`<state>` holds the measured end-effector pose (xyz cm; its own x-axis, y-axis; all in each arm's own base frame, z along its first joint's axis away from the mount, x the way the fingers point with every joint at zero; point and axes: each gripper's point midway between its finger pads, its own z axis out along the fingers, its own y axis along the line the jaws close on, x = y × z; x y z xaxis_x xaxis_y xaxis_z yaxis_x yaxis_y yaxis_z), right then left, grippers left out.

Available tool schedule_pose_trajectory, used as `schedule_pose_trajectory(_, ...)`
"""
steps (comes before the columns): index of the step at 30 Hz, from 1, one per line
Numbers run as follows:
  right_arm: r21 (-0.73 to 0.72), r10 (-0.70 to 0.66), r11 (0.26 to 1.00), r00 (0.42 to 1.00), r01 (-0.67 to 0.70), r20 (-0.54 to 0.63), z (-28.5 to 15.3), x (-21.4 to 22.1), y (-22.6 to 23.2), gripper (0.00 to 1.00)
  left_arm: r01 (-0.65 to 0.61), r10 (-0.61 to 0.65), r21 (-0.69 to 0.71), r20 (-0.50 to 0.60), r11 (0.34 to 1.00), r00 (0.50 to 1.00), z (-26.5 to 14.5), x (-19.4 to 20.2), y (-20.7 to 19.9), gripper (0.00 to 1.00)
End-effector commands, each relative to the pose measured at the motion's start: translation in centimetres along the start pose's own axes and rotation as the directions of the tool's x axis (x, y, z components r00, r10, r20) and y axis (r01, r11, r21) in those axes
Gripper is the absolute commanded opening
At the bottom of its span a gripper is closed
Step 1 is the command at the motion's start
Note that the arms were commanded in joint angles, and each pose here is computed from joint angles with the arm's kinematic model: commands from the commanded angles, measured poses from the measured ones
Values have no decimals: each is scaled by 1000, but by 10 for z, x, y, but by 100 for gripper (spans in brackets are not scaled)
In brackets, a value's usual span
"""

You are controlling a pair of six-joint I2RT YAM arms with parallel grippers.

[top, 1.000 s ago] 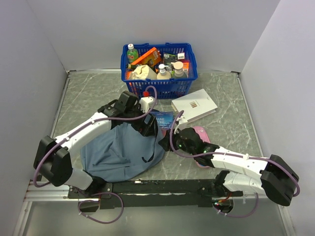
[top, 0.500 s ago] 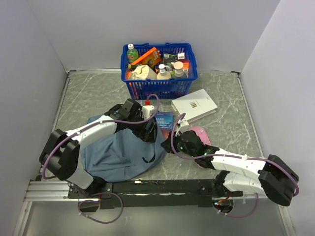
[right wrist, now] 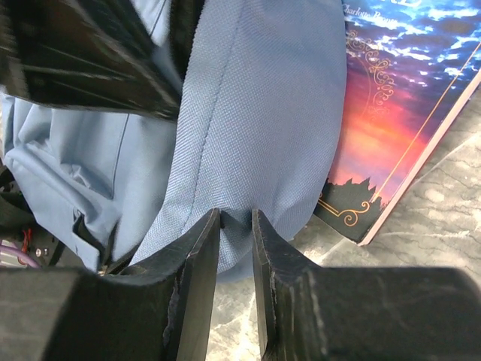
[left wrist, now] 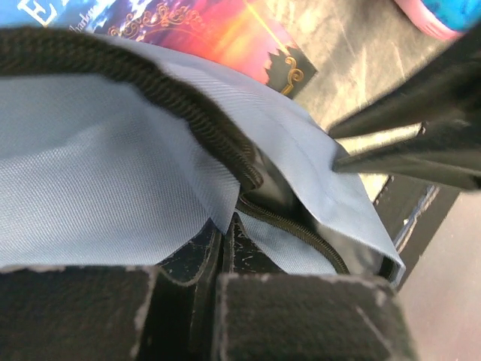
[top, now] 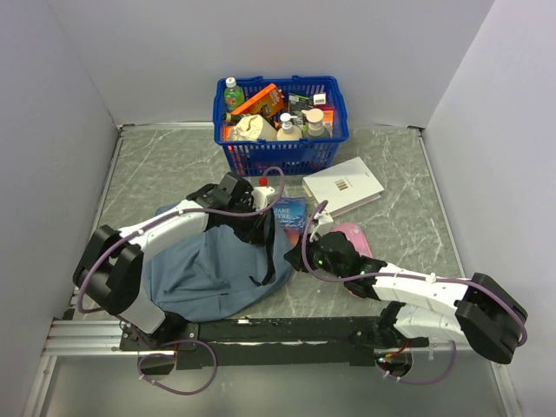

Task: Pack the student bag
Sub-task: Unzip the student bag at the center of the board, then pick up the book from the center of the board.

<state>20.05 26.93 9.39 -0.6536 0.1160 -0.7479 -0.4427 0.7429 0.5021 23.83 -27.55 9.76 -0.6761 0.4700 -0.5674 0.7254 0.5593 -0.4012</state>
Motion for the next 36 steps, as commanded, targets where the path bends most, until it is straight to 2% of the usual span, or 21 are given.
schedule_pose_trajectory(1,31,4,1000,1000,-4,0,-2,4,-9,30,-224,220,42,82,974,972,-49,-34,-28,1)
schedule_pose_trajectory(2,23,6,1000,1000,-5,-7,-3,7,-10,30,-275,270,36,106,961,957,-62,-46,-34,1)
schedule_pose_trajectory(3,22,7,1000,1000,-7,-11,-3,9,-10,30,-333,329,67,71,940,942,-75,-35,-41,1)
schedule_pose_trajectory(5,23,4,1000,1000,-3,-25,-4,13,-11,30,-400,395,75,81,913,915,-96,-43,-49,1)
schedule_pose_trajectory(6,24,2,1000,1000,-1,-30,-4,14,-12,30,-424,423,106,29,900,906,-106,-28,-51,1)
schedule_pose_trajectory(9,19,0,1000,999,1,-49,-2,18,-11,30,-448,450,145,25,882,893,-125,-20,-47,1)
schedule_pose_trajectory(11,23,4,1000,998,-3,-66,0,21,-11,32,-418,426,179,-7,891,905,-132,-3,-44,1)
schedule_pose_trajectory(12,29,6,1000,998,-4,-68,1,21,-12,35,-414,425,184,-19,891,905,-131,3,-43,1)
schedule_pose_trajectory(13,46,7,999,998,-4,-65,2,19,-14,50,-410,423,189,-30,892,906,-130,8,-42,1)
schedule_pose_trajectory(14,72,7,997,998,-3,-61,1,12,-15,59,-399,416,199,-48,895,908,-125,19,-40,1)
schedule_pose_trajectory(16,114,6,993,1000,-8,23,-3,-20,-16,71,-409,421,184,-29,894,907,-121,19,-38,1)
schedule_pose_trajectory(20,136,65,987,983,-89,170,-18,-85,-32,80,-422,441,217,-46,880,896,-121,26,-39,1)
schedule_pose_trajectory(23,193,153,962,966,-194,208,-27,-115,-66,79,-457,481,235,-55,858,875,-132,16,-42,1)
schedule_pose_trajectory(28,269,275,899,924,-345,264,-39,-142,-128,75,-532,546,165,-48,830,837,-151,-1,-42,1)
schedule_pose_trajectory(32,287,328,859,886,-424,328,-49,-158,-163,72,-517,535,173,-74,838,842,-152,9,-41,1)
schedule_pose_trajectory(36,372,365,780,849,-503,381,-58,-166,-205,70,-503,522,186,-72,844,850,-146,16,-41,1)
